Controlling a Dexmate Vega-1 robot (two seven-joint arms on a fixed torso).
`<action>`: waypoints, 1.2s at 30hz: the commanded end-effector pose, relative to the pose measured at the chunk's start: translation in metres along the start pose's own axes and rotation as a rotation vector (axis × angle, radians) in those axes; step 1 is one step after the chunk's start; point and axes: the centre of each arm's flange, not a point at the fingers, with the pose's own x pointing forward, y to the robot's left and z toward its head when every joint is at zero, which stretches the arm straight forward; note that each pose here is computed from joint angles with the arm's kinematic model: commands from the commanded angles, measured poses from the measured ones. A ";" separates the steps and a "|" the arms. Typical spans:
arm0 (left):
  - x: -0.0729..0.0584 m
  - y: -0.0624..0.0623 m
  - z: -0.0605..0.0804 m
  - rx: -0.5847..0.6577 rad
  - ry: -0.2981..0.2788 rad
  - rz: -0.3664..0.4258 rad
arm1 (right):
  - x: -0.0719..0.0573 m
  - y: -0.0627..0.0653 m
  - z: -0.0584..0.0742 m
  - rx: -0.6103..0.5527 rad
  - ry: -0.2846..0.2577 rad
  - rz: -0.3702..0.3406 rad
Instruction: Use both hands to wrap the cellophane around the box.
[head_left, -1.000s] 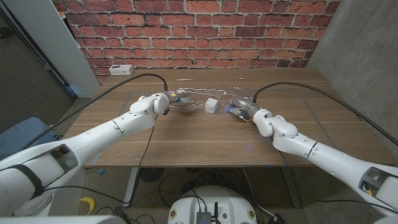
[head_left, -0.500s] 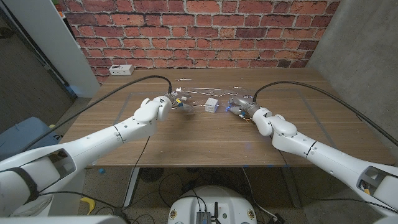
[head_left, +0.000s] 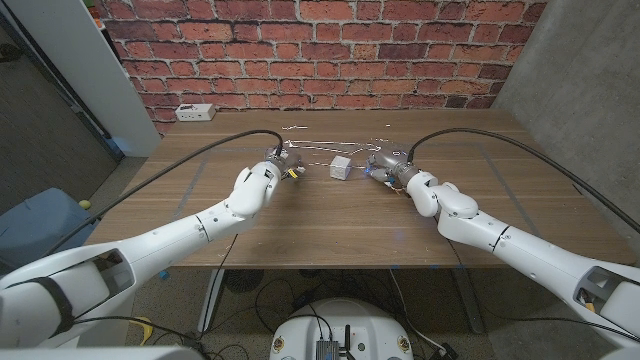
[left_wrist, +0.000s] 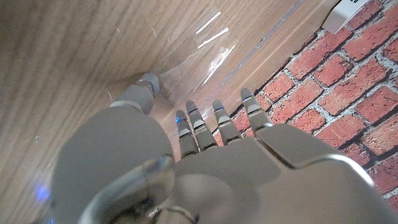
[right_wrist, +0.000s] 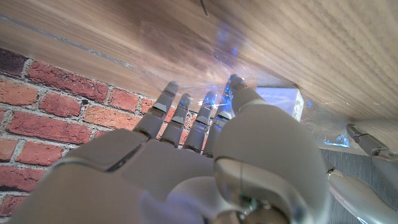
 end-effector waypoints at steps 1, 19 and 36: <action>0.006 -0.013 0.013 0.056 -0.024 0.034 | -0.001 -0.001 -0.005 0.012 0.005 -0.009; -0.008 -0.006 0.004 0.239 -0.020 0.427 | -0.002 0.002 -0.007 0.030 0.005 -0.008; -0.018 0.019 -0.004 0.592 -0.197 0.670 | -0.008 0.006 -0.007 0.037 0.000 -0.005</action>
